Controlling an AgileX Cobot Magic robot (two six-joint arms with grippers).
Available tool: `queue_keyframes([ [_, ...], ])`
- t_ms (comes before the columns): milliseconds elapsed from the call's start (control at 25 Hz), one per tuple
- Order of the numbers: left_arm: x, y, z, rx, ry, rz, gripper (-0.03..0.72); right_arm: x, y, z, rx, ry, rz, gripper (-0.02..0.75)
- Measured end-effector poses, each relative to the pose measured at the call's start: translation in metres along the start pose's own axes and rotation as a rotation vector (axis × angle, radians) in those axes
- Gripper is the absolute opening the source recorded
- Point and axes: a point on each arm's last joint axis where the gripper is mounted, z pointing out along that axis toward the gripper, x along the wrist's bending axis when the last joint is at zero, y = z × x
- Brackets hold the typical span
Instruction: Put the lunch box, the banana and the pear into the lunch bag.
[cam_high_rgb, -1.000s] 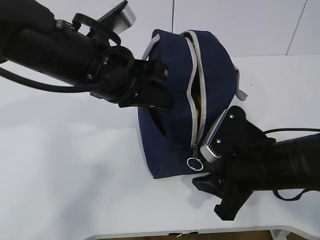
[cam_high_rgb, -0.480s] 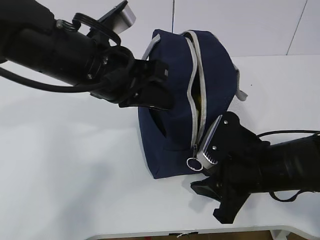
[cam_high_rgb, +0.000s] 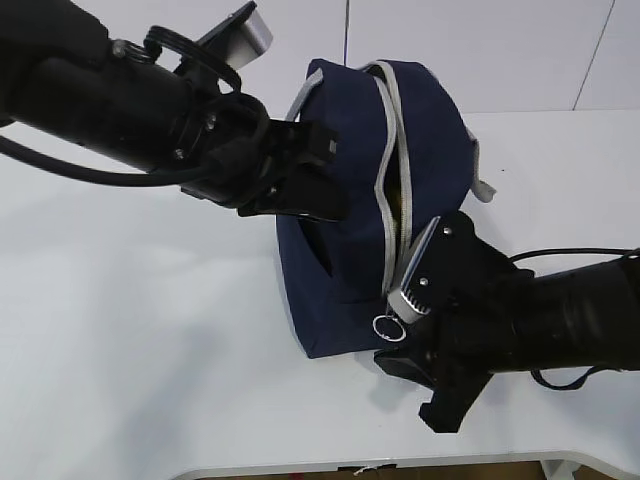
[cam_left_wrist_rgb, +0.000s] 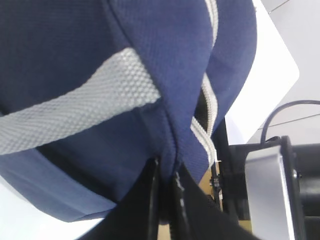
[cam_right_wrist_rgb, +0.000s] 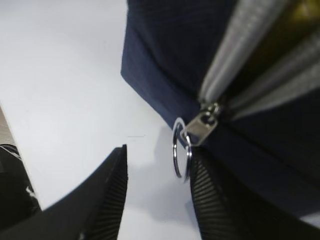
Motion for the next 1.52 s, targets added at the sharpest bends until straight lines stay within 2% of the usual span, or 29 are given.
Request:
queue_keyframes([
  [240,0.0,0.0,0.0,0.001,-0.001,0.0,-0.012,-0.006,0.008,0.004,-0.02,-0.007,-0.007,0.358],
  [480,0.0,0.0,0.0,0.004,-0.002,0.0,-0.012,-0.004,0.006,0.015,-0.02,0.041,0.005,0.354],
  [720,0.0,-0.001,0.0,0.006,-0.003,0.0,-0.012,-0.004,0.006,0.015,-0.024,0.045,0.005,0.246],
  [840,0.0,-0.001,0.0,0.006,-0.003,0.0,-0.012,-0.004,0.006,0.015,-0.024,0.045,0.005,0.221],
  [1520,0.0,-0.001,0.0,0.008,-0.004,0.0,-0.012,-0.008,0.009,0.015,-0.024,0.027,0.029,0.213],
])
